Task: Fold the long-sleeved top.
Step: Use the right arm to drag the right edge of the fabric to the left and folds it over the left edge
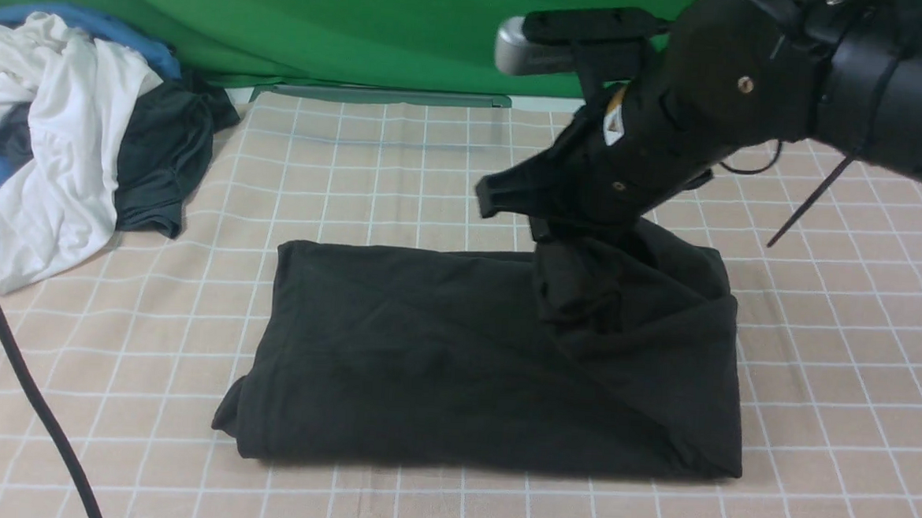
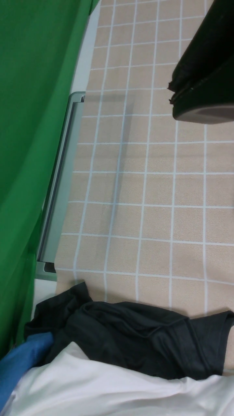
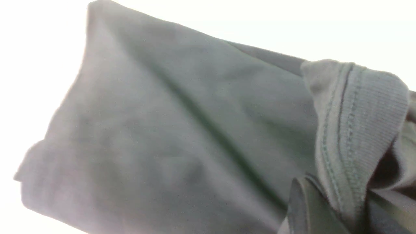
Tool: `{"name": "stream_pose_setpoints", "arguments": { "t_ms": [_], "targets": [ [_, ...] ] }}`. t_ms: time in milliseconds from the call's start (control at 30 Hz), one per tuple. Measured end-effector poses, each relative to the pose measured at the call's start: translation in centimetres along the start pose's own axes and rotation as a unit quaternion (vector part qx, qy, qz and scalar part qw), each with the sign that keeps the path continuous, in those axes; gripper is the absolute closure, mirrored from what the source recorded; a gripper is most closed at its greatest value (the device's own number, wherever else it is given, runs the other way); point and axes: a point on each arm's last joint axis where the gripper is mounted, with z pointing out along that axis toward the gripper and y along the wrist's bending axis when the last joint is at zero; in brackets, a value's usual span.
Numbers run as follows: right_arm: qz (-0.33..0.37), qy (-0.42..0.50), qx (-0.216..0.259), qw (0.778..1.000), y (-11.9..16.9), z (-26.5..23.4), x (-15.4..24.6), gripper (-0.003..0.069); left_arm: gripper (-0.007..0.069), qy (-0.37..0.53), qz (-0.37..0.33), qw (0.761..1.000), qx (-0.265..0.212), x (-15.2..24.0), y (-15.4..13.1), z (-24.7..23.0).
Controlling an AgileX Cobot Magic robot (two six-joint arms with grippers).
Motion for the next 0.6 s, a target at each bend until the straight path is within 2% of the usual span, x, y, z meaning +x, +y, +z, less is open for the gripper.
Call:
{"name": "stream_pose_setpoints", "arguments": {
  "t_ms": [333, 600],
  "targets": [
    [-0.034, -0.013, -0.047, 0.998, 6.3, 1.8, -0.4, 0.0553, 0.061, -0.005, 0.0, 1.0, 0.0, -0.1, -0.1, -0.5],
    [-0.043, -0.013, -0.085, 0.995, 9.5, 2.4, -0.3, 0.0553, 0.0609, -0.005, -0.002, 1.0, 0.003, -0.1, -0.2, -0.5]
  ]
}}
